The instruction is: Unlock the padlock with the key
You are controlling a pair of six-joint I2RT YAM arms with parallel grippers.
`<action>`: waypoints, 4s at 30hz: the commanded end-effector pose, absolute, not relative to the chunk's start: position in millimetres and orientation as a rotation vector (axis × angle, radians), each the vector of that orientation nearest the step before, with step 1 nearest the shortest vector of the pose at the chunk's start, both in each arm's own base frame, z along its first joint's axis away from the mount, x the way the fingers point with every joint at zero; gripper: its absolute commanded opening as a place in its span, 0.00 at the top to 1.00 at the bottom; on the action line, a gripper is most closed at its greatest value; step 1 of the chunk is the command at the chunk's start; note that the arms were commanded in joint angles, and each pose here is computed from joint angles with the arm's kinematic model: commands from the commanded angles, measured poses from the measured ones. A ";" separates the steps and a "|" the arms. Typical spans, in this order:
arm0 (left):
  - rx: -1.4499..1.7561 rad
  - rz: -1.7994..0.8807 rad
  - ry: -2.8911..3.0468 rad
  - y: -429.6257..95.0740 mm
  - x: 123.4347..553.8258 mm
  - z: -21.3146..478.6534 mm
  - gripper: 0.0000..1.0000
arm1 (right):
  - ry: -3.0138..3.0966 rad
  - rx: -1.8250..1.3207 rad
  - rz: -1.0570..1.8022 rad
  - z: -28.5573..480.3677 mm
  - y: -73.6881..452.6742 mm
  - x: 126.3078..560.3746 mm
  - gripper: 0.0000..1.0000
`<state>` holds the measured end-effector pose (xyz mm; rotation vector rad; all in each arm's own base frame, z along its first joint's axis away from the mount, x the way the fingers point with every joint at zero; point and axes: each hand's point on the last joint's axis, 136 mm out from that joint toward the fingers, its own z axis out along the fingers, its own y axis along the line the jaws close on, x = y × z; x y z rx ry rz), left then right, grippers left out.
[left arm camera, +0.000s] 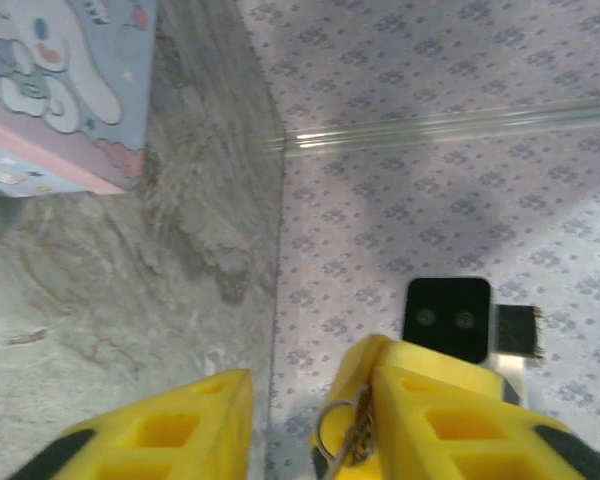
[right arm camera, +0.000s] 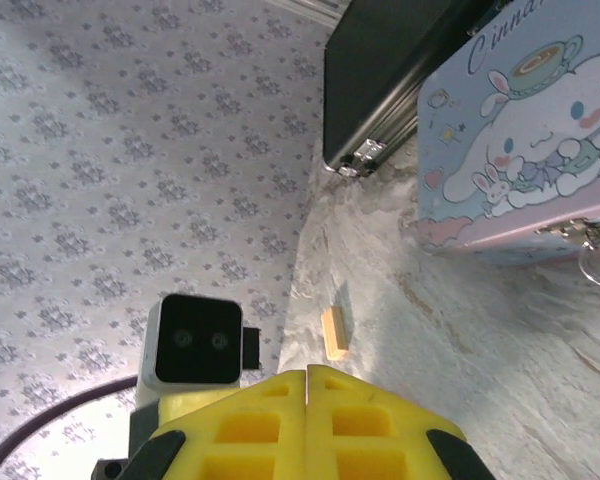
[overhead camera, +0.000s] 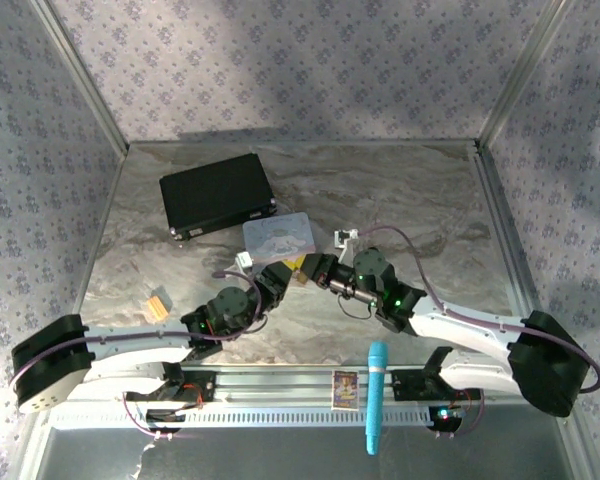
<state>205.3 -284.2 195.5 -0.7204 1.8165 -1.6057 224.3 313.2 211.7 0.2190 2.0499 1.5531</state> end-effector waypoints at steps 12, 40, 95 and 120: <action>-0.715 -1.630 1.731 -267.5 199.9 221.6 1.00 | 1.981 0.240 1.579 228.8 317.0 226.2 1.00; 0.398 -1.388 2.240 -279.2 168.3 274.7 1.00 | 1.747 -0.804 1.666 296.8 300.7 174.6 0.15; -0.027 -1.203 2.129 -248.6 219.5 260.6 0.05 | 1.924 -0.491 1.630 232.6 288.1 205.0 1.00; -0.636 -0.443 2.386 -277.5 269.0 56.7 0.17 | 2.224 -0.066 1.117 145.9 219.8 239.3 1.00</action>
